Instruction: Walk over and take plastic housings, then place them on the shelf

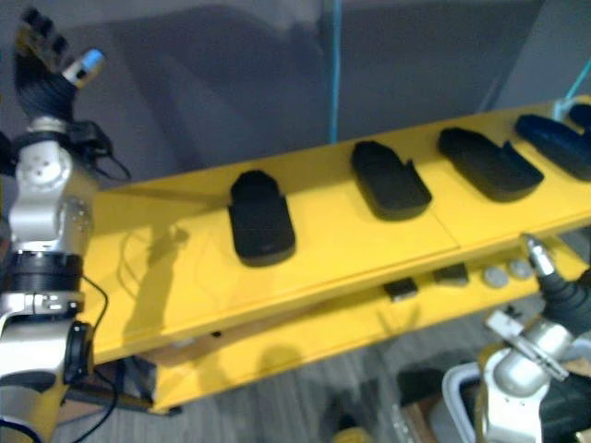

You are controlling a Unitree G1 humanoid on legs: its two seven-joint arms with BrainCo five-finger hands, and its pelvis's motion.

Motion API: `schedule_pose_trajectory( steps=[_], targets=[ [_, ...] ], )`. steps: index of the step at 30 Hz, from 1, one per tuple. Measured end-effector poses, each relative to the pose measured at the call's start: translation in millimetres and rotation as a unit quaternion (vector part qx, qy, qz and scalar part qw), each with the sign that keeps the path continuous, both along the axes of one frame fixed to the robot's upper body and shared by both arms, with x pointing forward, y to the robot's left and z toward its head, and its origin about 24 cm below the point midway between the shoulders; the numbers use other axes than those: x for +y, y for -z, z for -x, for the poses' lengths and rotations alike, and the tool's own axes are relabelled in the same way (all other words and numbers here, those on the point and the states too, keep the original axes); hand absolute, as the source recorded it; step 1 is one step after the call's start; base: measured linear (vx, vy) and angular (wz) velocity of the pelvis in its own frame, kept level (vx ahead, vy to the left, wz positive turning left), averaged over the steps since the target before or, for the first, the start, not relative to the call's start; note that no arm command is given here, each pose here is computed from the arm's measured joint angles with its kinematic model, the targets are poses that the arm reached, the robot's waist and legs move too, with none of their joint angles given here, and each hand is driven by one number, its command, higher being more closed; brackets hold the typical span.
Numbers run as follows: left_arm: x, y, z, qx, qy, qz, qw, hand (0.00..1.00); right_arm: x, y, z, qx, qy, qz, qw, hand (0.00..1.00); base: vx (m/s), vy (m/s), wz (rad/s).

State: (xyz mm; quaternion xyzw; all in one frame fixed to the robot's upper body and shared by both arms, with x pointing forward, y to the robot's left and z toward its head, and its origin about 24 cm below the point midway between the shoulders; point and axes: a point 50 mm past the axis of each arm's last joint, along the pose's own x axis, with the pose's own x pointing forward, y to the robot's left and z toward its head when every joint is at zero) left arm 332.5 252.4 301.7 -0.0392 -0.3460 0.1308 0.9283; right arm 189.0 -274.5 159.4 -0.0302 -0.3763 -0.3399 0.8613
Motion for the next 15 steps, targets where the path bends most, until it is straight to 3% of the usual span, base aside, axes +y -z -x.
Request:
schedule_pose_trajectory(
  steps=[9,15],
  targets=[
    [10,73,74,-0.041,-0.02,0.061,0.997,0.0,18,16,-16,0.058,-0.066,-0.039,0.995,0.0,-0.03,-0.031,0.16],
    [0,120,122,-0.008,-0.055,0.034,0.998,0.0,21,29,-15,0.106,-0.089,-0.04,0.99,0.0,0.0,-0.007,0.22]
  ],
)
